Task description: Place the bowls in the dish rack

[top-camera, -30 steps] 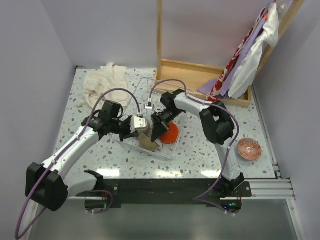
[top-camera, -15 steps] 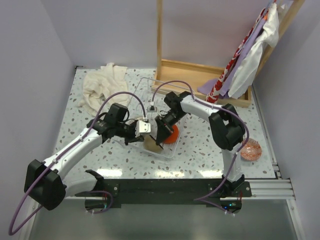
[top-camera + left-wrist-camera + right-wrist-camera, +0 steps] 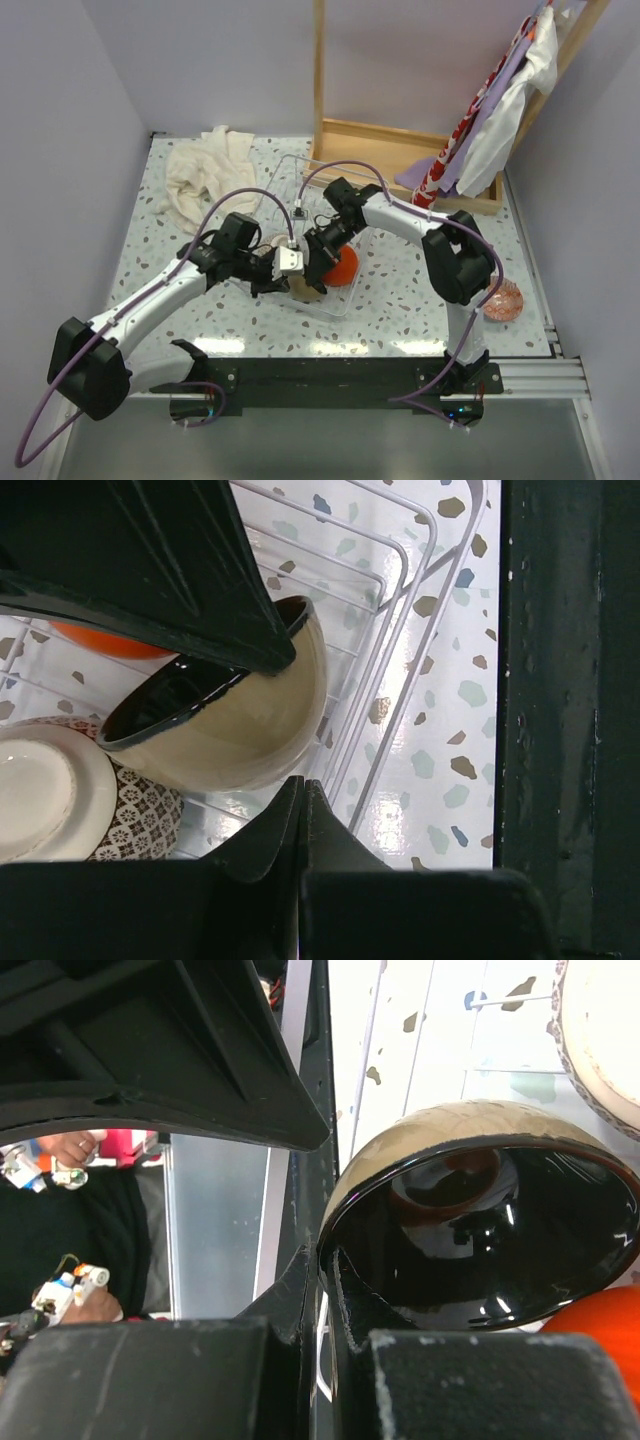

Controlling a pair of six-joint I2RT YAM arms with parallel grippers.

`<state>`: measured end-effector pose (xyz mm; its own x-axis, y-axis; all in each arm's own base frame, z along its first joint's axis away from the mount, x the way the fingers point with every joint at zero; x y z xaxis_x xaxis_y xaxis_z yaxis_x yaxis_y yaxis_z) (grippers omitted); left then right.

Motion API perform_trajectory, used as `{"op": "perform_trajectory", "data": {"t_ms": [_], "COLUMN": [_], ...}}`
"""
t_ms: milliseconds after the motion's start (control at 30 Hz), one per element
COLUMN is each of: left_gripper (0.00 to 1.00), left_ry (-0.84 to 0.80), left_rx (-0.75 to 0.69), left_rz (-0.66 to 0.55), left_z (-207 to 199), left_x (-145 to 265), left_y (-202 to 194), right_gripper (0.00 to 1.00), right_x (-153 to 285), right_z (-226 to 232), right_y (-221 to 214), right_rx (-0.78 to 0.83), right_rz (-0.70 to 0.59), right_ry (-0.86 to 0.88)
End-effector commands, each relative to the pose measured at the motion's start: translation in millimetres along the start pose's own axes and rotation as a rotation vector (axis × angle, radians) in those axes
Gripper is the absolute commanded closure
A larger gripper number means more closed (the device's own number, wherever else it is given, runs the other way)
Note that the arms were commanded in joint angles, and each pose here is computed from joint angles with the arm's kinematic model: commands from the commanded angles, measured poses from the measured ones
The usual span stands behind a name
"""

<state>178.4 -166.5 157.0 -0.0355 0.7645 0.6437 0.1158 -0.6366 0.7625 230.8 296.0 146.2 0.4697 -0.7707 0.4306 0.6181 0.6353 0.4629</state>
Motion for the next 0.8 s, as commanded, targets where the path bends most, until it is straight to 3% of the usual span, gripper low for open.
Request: {"op": "perform_trajectory", "data": {"t_ms": [0,300,600,767], "left_gripper": [1.00,1.00,1.00,1.00], "left_ry": [-0.024,0.006,0.060,0.075], "left_rx": [-0.021,-0.012,-0.016,-0.009], "left_rz": [-0.033,-0.035,-0.104,-0.127], "left_z": [-5.9,7.4,29.7,36.9], "left_x": [-1.9,-17.1,-16.1,-18.2], "left_y": [2.6,-0.1,34.3,41.4], "right_gripper": [1.00,1.00,1.00,0.88], "right_x": [4.1,16.7,30.0,40.8], "right_z": [-33.1,-32.0,-32.9,-39.1], "right_y": [-1.4,5.5,8.2,7.3], "right_rx": [0.064,0.072,0.061,0.051], "right_rz": [0.029,0.031,0.026,0.018], "right_ry": [-0.222,-0.256,-0.302,-0.379]}}
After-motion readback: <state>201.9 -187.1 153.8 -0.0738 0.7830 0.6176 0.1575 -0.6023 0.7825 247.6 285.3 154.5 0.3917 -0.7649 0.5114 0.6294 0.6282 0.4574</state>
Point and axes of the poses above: each gripper's point midway between its finger pads, its own x axis back along the fingers, its own z axis along the line the jaws close on, y = z × x, the point moved 6 cm from there along x, back along the fingers, and after that the axes turned 3 degrees about x, right-handed, at the moved point
